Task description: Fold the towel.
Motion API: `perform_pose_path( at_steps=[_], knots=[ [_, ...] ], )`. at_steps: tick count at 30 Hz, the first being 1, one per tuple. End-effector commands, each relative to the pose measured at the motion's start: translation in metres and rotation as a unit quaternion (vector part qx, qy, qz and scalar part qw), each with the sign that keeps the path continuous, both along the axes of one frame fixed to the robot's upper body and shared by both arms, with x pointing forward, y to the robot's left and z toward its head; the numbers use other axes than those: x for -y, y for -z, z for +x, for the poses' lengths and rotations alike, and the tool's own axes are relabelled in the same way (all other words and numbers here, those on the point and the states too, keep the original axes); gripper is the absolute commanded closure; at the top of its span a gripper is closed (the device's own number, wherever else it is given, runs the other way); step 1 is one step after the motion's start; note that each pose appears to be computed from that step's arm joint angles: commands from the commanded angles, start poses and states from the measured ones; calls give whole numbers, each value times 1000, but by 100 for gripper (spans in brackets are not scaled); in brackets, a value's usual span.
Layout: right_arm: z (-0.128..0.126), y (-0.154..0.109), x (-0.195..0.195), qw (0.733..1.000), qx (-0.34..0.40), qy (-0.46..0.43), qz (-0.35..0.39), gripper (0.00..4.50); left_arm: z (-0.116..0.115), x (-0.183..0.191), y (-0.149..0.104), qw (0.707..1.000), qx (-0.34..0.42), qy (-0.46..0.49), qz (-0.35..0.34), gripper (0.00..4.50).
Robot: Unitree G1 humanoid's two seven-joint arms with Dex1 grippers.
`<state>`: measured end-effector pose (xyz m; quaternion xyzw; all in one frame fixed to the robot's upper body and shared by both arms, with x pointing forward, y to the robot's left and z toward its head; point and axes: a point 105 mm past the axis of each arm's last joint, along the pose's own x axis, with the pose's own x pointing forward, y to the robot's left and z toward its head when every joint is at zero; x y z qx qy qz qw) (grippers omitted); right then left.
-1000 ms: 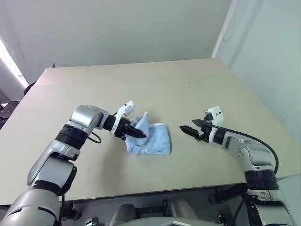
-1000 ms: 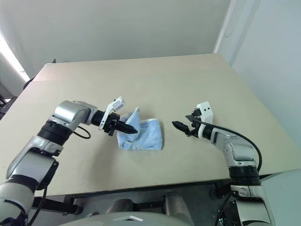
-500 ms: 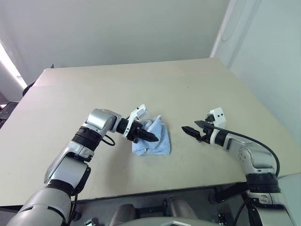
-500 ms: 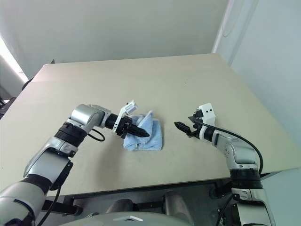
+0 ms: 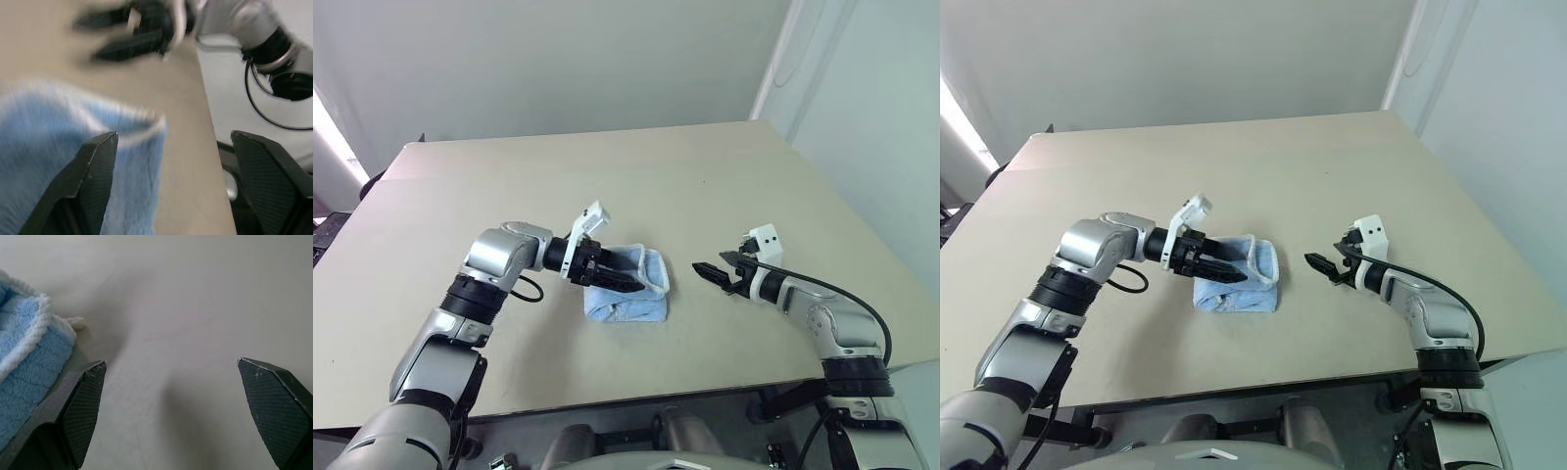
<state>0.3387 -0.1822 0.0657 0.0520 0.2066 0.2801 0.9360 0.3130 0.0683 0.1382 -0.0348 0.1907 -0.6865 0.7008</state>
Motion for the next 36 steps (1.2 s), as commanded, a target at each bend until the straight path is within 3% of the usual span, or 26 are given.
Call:
perform_pose_path(
  at_steps=[1,8,12,19,27,31,34,36],
  knots=[
    [7,-16,-3,999,33,-7,4,0,8,-11,-16,995,96,-24,-9,56],
    [10,-18,-5,999,50,-2,4,0,32,-21,6,987,136,-88,1,56],
    [15,-26,-6,998,62,1,11,0,21,-6,39,992,111,-55,3,56],
    [15,-36,-9,997,72,-3,19,0,-1,-1,104,991,111,-11,73,56],
    [0,-38,-31,995,43,-68,61,0,7,9,92,989,139,-35,29,56],
    [-20,-31,-49,984,-54,-128,115,0,1,4,83,987,155,-15,24,56],
    [-26,-31,-56,955,-158,-134,211,0,-2,-3,74,987,158,-5,19,56],
    [-29,-29,-61,941,-197,-141,237,0,-1,-5,72,985,168,-7,24,56]
  ],
)
